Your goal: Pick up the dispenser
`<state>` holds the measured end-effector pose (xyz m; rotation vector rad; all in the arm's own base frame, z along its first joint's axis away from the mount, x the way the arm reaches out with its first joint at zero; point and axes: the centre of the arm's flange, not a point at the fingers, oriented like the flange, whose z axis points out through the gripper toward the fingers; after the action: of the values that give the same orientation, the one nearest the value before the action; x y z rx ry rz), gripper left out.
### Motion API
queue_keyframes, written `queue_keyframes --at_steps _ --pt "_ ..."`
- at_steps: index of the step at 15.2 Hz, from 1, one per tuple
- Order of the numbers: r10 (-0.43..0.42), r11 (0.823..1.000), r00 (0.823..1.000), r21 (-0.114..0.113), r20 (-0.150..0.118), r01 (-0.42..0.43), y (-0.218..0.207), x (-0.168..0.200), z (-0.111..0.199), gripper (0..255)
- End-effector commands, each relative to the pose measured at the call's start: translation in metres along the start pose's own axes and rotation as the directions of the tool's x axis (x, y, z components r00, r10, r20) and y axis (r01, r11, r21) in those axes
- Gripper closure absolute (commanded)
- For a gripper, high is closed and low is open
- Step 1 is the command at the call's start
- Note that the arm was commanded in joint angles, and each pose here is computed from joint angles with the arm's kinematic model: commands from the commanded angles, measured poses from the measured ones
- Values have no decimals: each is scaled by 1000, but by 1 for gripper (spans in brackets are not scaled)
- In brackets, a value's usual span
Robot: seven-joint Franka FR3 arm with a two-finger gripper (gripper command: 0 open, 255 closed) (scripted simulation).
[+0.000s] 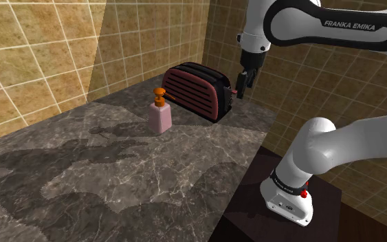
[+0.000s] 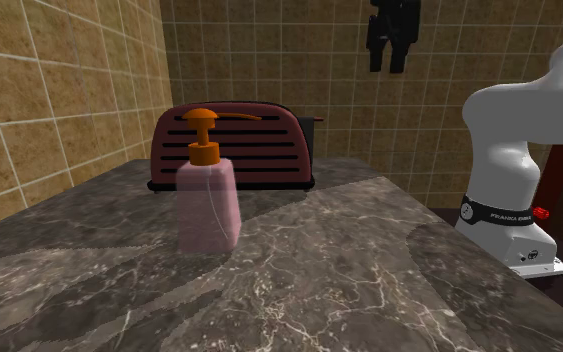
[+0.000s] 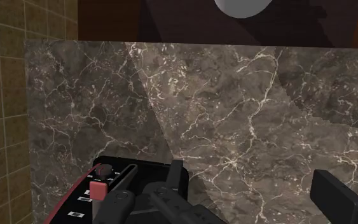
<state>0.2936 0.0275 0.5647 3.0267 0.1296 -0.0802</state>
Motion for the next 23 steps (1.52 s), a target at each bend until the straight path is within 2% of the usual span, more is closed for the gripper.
queue_keyframes --at_steps 1,23 --pt "0 1000 1000 0 0 0 0 0 0 0" --pt "11 996 997 90 79 -18 -112 273 24 0"
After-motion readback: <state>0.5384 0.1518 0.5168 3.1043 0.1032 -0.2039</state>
